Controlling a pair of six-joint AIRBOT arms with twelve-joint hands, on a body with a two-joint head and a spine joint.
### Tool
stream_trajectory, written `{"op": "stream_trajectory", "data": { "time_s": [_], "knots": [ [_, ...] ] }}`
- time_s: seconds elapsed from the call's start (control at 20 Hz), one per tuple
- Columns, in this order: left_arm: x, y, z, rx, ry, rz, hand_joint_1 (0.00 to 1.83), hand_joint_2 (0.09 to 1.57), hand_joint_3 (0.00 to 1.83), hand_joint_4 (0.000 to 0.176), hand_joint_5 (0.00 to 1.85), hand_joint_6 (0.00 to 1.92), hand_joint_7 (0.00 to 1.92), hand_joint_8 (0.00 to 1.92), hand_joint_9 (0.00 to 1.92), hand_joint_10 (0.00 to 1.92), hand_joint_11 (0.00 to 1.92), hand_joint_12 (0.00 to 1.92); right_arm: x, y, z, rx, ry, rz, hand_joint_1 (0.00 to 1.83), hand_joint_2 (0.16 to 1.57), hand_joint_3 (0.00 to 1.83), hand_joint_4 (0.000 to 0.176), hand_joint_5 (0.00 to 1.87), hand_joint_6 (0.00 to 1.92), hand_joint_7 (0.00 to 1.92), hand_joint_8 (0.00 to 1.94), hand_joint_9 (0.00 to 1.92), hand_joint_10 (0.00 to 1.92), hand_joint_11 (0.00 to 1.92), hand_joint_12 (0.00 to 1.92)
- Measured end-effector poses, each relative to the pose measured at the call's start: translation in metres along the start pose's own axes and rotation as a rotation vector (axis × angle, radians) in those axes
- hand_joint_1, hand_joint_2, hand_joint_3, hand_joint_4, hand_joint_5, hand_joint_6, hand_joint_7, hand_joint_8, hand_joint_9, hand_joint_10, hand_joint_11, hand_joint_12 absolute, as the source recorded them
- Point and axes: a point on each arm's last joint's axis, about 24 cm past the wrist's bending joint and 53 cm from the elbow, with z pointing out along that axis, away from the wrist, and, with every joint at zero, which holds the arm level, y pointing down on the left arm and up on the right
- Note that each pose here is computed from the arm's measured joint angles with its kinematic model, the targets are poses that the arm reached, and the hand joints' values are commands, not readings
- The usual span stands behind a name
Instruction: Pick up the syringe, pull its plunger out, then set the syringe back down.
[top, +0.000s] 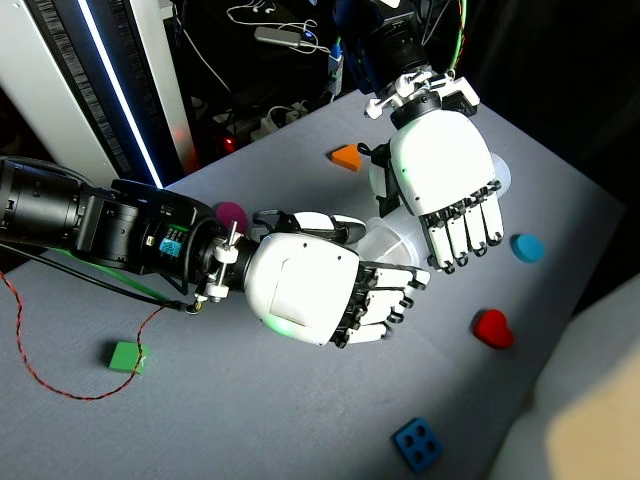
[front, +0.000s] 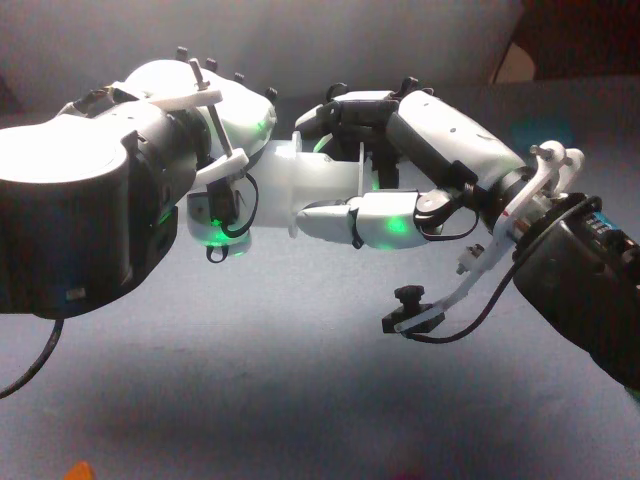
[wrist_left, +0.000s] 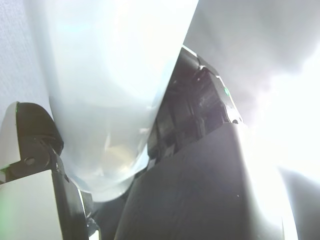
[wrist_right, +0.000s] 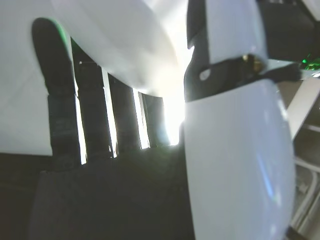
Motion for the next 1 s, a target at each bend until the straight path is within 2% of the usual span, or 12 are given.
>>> {"op": "stream_trajectory", "data": {
  "time_s": [0.3, 0.4, 0.55, 0.85, 1.0],
  "knots": [
    [-0.001, -0.002, 0.000, 0.006, -0.004, -0.002, 1.47, 1.31, 0.00, 0.000, 0.49, 1.51, 0.55, 1.76, 0.50, 1.72, 0.52, 1.80, -0.006, 0.001, -0.002, -0.010, -0.011, -0.013, 1.37, 1.14, 0.00, 0.000, 0.81, 1.10, 0.94, 1.02, 0.93, 1.29, 0.89, 1.33],
    [-0.001, -0.003, 0.000, 0.013, -0.003, -0.006, 1.47, 1.31, 0.00, 0.000, 0.51, 1.49, 0.55, 1.77, 0.51, 1.71, 0.48, 1.81, -0.009, 0.003, -0.003, -0.014, -0.011, -0.021, 1.37, 1.14, 0.00, 0.000, 0.81, 1.10, 0.94, 1.02, 0.94, 1.28, 0.89, 1.33],
    [0.000, -0.009, 0.000, 0.034, 0.003, -0.024, 1.47, 1.31, 0.00, 0.000, 0.51, 1.46, 0.57, 1.75, 0.54, 1.71, 0.47, 1.81, -0.017, 0.006, -0.008, -0.031, 0.000, -0.060, 1.37, 1.14, 0.00, 0.000, 0.80, 1.10, 0.94, 1.03, 0.94, 1.28, 0.88, 1.31],
    [0.001, -0.018, -0.001, 0.063, 0.009, -0.028, 1.47, 1.31, 0.00, 0.000, 0.49, 1.49, 0.57, 1.75, 0.51, 1.72, 0.50, 1.81, -0.034, 0.011, -0.017, -0.052, 0.015, -0.133, 1.37, 1.13, 0.00, 0.000, 0.84, 1.04, 0.95, 1.02, 0.96, 1.24, 0.93, 1.26],
    [0.002, -0.023, -0.002, 0.074, 0.010, -0.028, 1.47, 1.31, 0.00, 0.000, 0.49, 1.49, 0.56, 1.75, 0.52, 1.72, 0.50, 1.81, -0.045, 0.010, -0.024, -0.051, 0.026, -0.165, 1.37, 1.14, 0.00, 0.000, 0.81, 1.08, 0.94, 1.04, 0.94, 1.26, 0.92, 1.26]
  ]
}}
